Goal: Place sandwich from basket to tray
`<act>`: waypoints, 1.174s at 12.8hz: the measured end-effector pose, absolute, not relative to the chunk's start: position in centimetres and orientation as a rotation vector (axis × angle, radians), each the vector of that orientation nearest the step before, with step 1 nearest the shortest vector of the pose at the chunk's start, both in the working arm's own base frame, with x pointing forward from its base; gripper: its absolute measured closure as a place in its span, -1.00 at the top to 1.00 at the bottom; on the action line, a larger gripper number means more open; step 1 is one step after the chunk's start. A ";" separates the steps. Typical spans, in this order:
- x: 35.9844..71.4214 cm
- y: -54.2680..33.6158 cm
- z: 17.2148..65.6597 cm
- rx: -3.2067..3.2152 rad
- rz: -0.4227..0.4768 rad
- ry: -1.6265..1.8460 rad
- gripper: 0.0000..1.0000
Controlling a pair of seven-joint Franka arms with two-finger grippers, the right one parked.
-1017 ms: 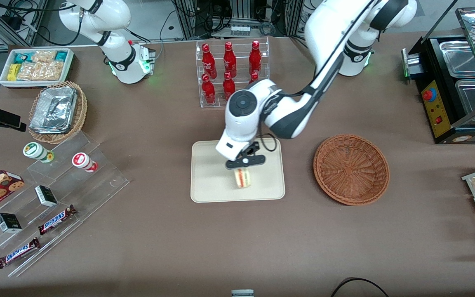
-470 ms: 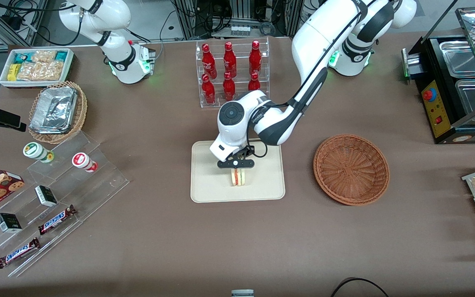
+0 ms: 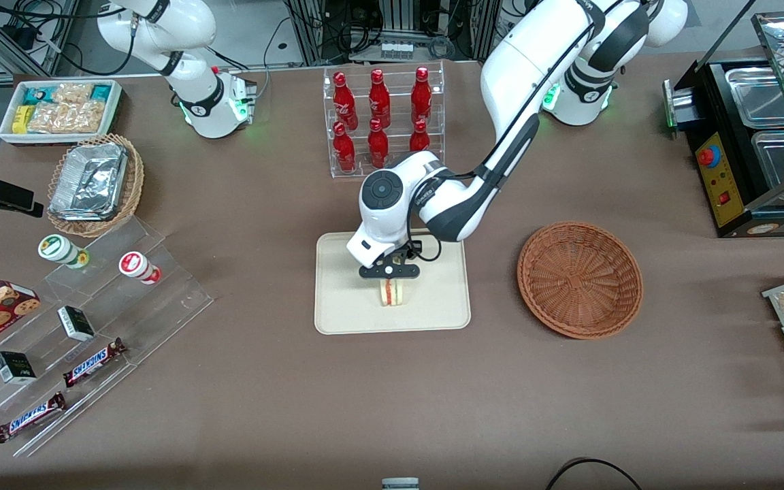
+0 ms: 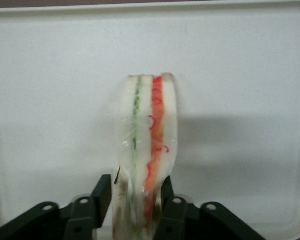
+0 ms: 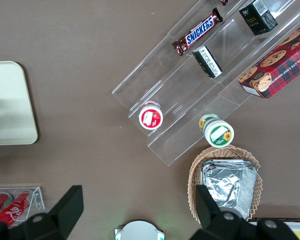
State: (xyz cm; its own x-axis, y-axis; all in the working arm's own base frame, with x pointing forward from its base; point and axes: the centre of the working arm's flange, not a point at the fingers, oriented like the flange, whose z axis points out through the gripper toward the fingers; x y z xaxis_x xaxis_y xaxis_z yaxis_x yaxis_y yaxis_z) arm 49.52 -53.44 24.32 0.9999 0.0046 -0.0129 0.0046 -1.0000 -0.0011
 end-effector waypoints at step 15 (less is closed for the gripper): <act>55.5 -38.8 53.3 -3.100 -0.235 -0.487 1.00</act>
